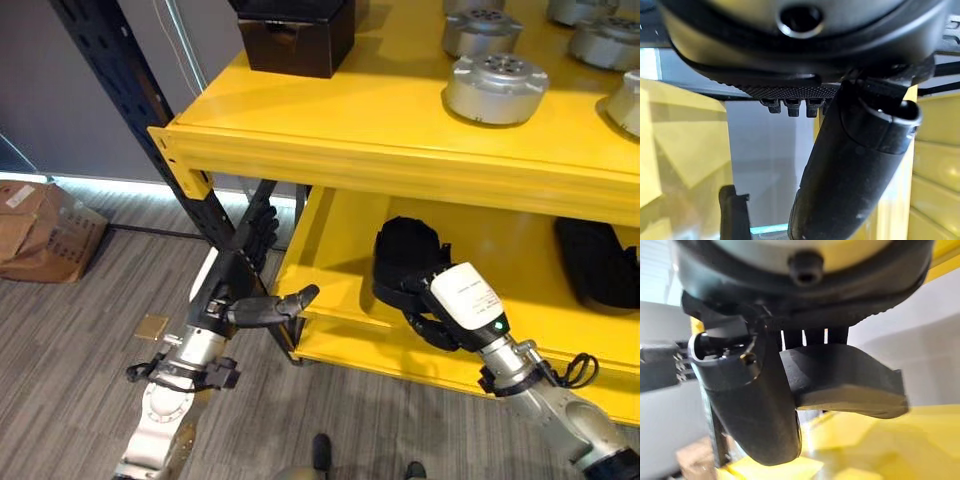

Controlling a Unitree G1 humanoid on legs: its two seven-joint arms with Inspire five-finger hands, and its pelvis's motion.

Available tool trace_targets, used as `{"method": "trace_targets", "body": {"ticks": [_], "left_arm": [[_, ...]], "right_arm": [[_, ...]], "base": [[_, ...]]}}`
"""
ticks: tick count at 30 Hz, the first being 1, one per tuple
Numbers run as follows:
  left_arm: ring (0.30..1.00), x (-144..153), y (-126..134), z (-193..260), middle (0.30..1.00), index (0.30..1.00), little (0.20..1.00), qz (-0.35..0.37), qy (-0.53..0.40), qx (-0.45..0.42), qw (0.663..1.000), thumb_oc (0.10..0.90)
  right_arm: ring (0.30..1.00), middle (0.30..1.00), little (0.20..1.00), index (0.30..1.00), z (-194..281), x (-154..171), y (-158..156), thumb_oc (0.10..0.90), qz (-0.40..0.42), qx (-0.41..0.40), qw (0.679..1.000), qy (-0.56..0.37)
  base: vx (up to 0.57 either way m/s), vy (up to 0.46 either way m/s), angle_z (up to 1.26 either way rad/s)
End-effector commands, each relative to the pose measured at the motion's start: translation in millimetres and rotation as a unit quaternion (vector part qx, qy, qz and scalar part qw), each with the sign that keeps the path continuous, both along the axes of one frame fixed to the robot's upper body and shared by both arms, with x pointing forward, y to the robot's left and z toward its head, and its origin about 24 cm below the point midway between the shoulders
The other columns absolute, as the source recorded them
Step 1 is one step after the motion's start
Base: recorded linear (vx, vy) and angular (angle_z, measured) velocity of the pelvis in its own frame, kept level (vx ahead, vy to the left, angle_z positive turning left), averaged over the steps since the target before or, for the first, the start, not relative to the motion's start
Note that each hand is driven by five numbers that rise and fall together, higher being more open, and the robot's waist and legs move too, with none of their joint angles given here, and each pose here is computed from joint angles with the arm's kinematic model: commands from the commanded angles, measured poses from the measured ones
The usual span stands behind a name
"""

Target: Move parts from the plastic box to the shelf.

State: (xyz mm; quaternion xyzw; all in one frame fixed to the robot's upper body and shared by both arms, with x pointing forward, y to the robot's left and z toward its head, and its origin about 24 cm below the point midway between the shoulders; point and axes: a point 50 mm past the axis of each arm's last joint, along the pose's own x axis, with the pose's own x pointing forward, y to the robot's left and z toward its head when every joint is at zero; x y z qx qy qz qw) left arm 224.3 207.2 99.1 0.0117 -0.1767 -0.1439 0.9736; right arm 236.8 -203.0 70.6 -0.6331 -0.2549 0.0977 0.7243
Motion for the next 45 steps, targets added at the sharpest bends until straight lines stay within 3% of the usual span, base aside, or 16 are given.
{"method": "trace_targets", "body": {"ticks": [1,14,27,37,45], "left_arm": [[1.0,2,1,39,1.0,1.0,1.0,-0.03,-0.116,-0.019,0.993,0.9],[1.0,10,-5,41,1.0,1.0,1.0,-0.064,-0.106,-0.007,0.992,0.9],[1.0,18,-13,36,1.0,1.0,1.0,-0.084,-0.091,-0.002,0.992,0.9],[1.0,28,-17,48,1.0,1.0,1.0,-0.083,-0.116,0.001,0.99,0.9],[1.0,35,-21,63,1.0,1.0,1.0,-0.083,-0.155,0.011,0.984,0.9]], "right_arm": [[0.3,0.3,0.3,0.3,32,22,-6,0.4,0.006,-0.029,0.997,-0.072],[0.3,0.3,0.3,0.3,14,43,-44,0.4,-0.08,-0.107,0.991,0.0],[0.3,0.3,0.3,0.3,8,58,-34,0.4,-0.052,-0.131,0.99,0.01],[0.3,0.3,0.3,0.3,27,89,-32,0.4,-0.084,-0.159,0.984,-0.012],[0.3,0.3,0.3,0.3,57,112,-51,0.4,-0.136,-0.171,0.975,-0.046]], "base": [[0.0,0.0,0.0],[0.0,-0.013,-0.01],[-0.01,-0.023,0.0],[-0.07,-0.042,0.0],[-0.1,-0.061,-0.01]]}}
